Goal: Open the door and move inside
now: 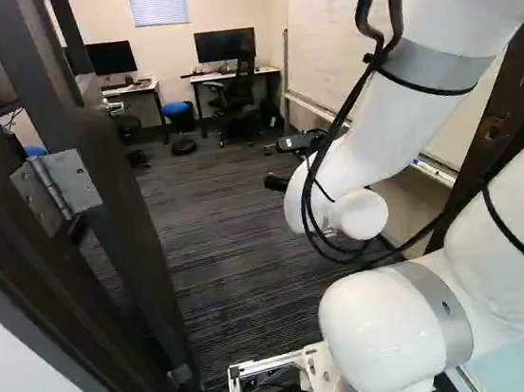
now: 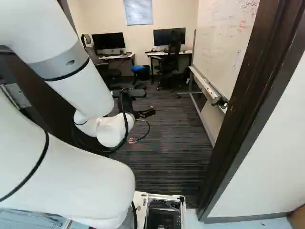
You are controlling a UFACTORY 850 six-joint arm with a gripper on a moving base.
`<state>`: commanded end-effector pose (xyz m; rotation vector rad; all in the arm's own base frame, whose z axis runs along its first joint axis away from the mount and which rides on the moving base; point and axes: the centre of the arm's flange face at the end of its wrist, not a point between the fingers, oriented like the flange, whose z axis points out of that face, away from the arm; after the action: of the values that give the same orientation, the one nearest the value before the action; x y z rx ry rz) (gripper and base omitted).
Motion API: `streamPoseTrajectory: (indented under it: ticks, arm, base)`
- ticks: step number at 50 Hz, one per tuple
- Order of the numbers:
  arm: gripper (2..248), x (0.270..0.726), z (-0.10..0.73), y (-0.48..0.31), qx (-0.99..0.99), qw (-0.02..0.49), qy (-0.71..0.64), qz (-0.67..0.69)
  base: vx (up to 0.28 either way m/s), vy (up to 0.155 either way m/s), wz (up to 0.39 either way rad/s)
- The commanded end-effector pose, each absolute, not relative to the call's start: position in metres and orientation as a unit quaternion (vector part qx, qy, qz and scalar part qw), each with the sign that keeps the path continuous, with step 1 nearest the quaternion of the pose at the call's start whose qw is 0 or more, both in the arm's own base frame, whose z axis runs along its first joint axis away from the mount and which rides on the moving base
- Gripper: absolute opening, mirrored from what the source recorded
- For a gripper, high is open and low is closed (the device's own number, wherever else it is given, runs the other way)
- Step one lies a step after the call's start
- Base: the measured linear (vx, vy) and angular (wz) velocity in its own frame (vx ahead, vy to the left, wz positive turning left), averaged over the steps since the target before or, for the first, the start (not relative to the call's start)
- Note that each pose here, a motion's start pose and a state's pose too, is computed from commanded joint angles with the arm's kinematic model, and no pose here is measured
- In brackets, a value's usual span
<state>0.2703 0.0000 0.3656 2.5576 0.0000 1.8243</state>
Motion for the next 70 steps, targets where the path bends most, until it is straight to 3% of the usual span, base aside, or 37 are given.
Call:
streamPoseTrajectory:
  ticks: [70]
  arm:
    - [247, 0.2703, 0.3656, 0.0, 0.814, 0.0, 0.0, 0.581]
  base:
    - [0.128, -0.002, -0.009]
